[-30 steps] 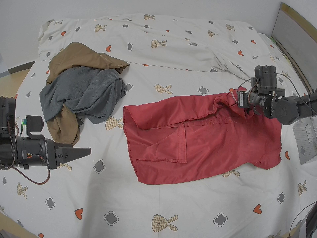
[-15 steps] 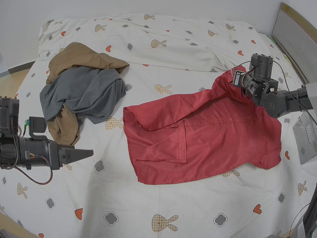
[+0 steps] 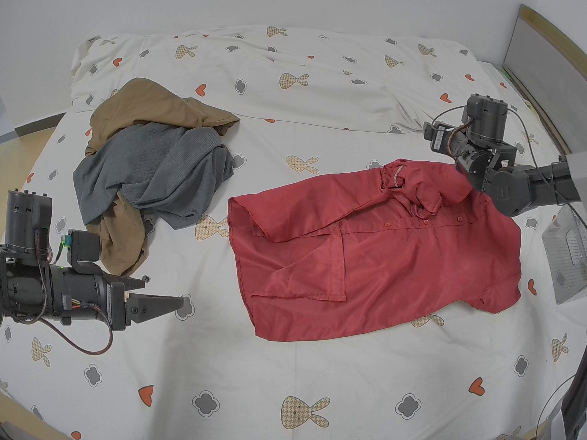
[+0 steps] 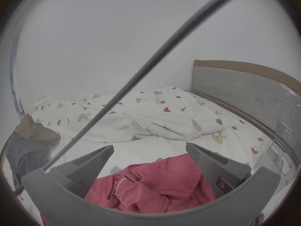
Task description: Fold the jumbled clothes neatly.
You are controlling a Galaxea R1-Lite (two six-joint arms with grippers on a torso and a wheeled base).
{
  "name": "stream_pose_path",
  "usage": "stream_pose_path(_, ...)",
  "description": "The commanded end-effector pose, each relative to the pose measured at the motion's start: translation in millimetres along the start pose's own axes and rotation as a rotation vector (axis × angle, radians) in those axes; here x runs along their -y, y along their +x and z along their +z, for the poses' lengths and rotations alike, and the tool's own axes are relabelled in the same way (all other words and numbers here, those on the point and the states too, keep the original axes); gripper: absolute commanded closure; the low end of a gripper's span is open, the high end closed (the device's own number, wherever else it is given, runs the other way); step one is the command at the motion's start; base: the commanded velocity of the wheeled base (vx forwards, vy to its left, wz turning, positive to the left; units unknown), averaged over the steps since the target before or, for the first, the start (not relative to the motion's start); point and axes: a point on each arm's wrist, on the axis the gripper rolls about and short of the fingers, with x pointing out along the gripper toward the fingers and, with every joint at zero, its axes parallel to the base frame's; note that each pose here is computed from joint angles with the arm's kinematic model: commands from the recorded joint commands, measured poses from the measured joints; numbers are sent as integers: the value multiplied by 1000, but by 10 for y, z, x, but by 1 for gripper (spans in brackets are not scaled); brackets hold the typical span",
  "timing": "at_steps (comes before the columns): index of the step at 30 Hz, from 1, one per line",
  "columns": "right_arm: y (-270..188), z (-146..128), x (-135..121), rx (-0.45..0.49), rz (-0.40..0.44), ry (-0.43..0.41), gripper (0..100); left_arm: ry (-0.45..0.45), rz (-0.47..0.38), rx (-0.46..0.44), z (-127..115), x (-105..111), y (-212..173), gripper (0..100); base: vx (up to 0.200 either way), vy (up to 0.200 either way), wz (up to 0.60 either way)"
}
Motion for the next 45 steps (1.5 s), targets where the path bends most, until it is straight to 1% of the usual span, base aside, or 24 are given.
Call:
stream_pose_path(1,-164,275,197,26,-27,23,0,32,-10,-6,20,87,64,0,0,0,0)
stream_pose_path(3,-359,270,309,-37,-22,69,0,83,21,6,127,221,132,0,0,0,0)
stream_pose_path(4,-457,273,350,-69,-1,95,0,102,42,7,172,274,178,0,0,0,0)
stream_pose_path(6,-654,274,425,-151,70,150,0,141,85,-1,224,389,293,0,0,0,0)
stream_pose_path(8,-969,313,537,-286,204,242,0,229,156,-26,267,561,515,0,0,0,0)
stream_pose_path(9,-1092,359,583,-327,258,279,0,281,189,-45,272,617,631,0,0,0,0)
stream_pose_path(11,-1253,448,650,-367,332,329,0,373,245,-81,278,670,832,0,0,0,0)
stream_pose_path(12,-1334,511,717,-380,370,358,0,447,282,-103,291,714,978,0,0,0,0)
stream_pose_path(13,-1355,532,734,-379,381,366,0,470,294,-106,300,730,1022,0,0,0,0)
stream_pose_path(14,-1405,570,774,-378,406,380,0,530,316,-114,342,779,1143,0,0,0,0)
stream_pose_path(15,-1427,583,789,-376,413,382,0,561,324,-114,380,804,1220,0,0,0,0)
stream_pose_path(17,-1490,617,810,-365,422,385,0,606,320,-105,479,874,1370,0,0,0,0)
stream_pose_path(20,-1543,579,832,-376,426,383,0,626,305,-129,606,963,1512,0,0,0,0)
stream_pose_path(21,-1547,567,836,-379,425,383,0,628,306,-138,618,966,1528,0,0,0,0)
stream_pose_path(23,-1548,460,859,-412,407,379,0,632,304,-182,666,980,1622,0,0,0,0)
stream_pose_path(26,-1539,427,881,-421,394,377,0,634,305,-199,700,978,1715,0,0,0,0)
stream_pose_path(29,-1539,455,894,-410,393,380,0,671,312,-220,693,961,1908,0,0,0,0)
stream_pose_path(33,-1633,523,920,-385,405,382,0,701,379,-244,636,994,2197,0,0,0,0)
stream_pose_path(36,-1668,557,934,-371,409,384,0,711,390,-242,643,999,2372,0,0,0,0)
stream_pose_path(40,-1698,577,939,-363,413,385,0,721,397,-241,673,960,2491,0,0,0,0)
stream_pose_path(45,-1702,567,919,-368,421,380,0,713,414,-267,765,873,2498,0,0,0,0)
